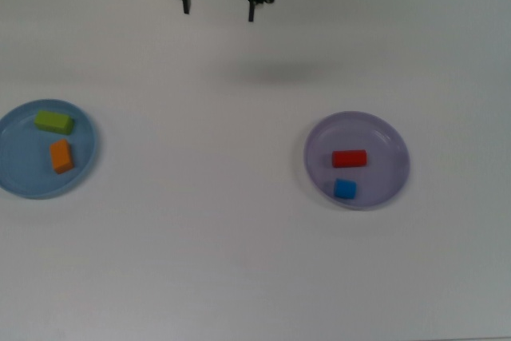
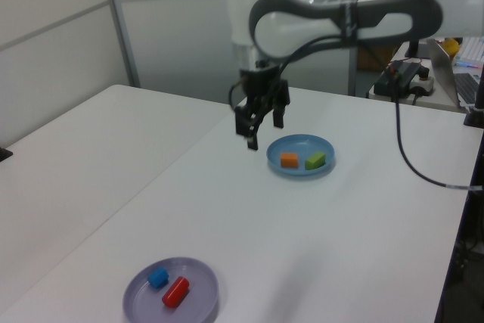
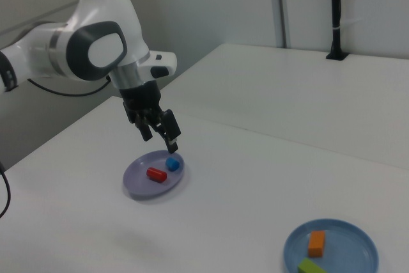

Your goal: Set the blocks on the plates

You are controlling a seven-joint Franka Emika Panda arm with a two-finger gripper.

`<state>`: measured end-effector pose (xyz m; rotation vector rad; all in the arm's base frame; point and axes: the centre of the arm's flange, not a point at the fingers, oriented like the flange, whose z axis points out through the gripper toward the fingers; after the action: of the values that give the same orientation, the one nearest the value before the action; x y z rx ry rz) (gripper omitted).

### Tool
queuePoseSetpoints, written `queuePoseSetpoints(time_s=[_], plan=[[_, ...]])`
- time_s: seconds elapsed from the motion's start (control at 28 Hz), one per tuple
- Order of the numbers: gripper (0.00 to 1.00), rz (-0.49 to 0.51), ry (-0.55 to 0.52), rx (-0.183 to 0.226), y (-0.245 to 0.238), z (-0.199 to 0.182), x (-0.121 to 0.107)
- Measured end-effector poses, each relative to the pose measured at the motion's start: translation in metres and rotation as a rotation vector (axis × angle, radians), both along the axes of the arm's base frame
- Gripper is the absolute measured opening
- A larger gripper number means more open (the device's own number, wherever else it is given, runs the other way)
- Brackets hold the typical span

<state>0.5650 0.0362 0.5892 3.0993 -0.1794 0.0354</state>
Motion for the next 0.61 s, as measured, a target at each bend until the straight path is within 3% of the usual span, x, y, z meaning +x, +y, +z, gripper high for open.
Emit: queuePoseSetpoints(time_s=[0.21, 0.61], plan=[[1.00, -0.006, -0.050, 0.018, -0.026, 0.024, -0.014], [1.00, -0.014, -0.104, 0.021, -0.033, 0.028, -0.014]])
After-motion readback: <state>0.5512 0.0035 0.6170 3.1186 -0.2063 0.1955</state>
